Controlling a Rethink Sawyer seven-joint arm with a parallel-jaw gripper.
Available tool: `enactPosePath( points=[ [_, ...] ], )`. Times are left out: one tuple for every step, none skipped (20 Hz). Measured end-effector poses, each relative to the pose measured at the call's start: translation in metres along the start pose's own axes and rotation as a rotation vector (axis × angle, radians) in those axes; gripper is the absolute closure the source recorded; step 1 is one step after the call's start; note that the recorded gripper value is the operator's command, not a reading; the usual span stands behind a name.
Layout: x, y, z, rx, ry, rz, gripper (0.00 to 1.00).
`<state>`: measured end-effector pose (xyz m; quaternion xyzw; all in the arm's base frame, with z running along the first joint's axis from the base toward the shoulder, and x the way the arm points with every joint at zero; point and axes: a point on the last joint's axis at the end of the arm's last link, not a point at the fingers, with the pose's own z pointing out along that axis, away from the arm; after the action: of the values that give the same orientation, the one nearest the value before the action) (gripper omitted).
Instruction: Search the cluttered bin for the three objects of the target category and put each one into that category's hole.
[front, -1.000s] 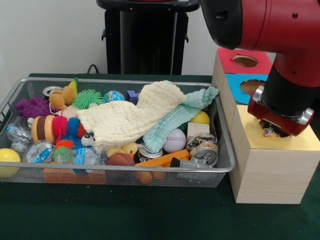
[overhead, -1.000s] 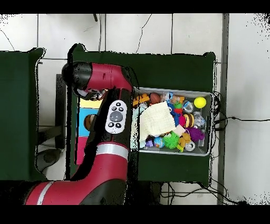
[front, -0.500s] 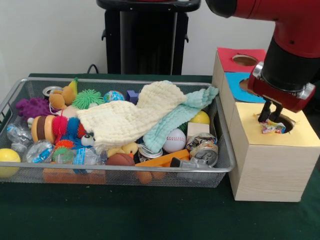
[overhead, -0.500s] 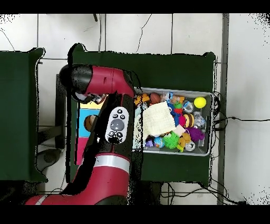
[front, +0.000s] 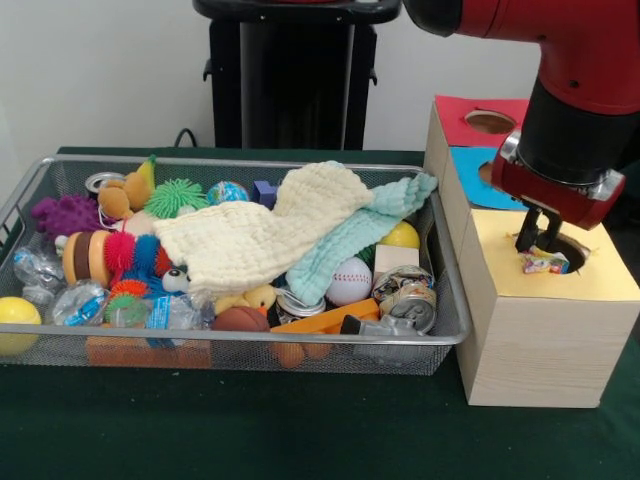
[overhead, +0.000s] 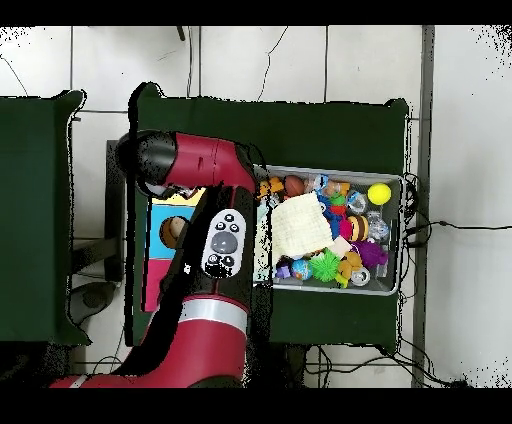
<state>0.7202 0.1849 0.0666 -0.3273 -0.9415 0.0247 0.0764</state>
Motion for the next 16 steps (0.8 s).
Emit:
enactPosePath(
  points=[
    [0.0, 0.0, 0.0, -0.001, -0.001, 0.0, 1.0],
    [0.0, 0.0, 0.001, -0.003, -0.001, 0.001, 1.0],
    [0.0, 0.0, 0.001, -0.004, -0.002, 0.001, 1.0],
    [0.0, 0.0, 0.001, -0.004, -0.001, 0.001, 1.0],
    [0.0, 0.0, 0.001, -0.004, -0.001, 0.002, 1.0],
    [0.0, 0.0, 0.002, -0.004, -0.001, 0.002, 1.0],
    [0.0, 0.0, 0.002, -0.004, 0.0, 0.002, 1.0],
    [0.0, 0.0, 0.004, -0.003, 0.001, 0.001, 1.0],
    [0.0, 0.0, 0.005, -0.003, 0.001, 0.001, 1.0],
    [0.0, 0.0, 0.006, -0.003, 0.0, 0.001, 1.0],
    [-0.001, 0.0, 0.009, -0.003, -0.002, 0.0, 1.0],
    [-0.001, 0.0, 0.011, -0.002, -0.003, 0.0, 1.0],
    [-0.002, 0.001, 0.017, -0.002, -0.005, 0.0, 1.0],
    [-0.002, 0.001, 0.019, -0.001, -0.006, -0.001, 1.0],
    [-0.002, 0.001, 0.021, 0.0, -0.006, -0.001, 1.0],
    [-0.002, 0.001, 0.023, 0.0, -0.007, -0.002, 1.0]
  ],
)
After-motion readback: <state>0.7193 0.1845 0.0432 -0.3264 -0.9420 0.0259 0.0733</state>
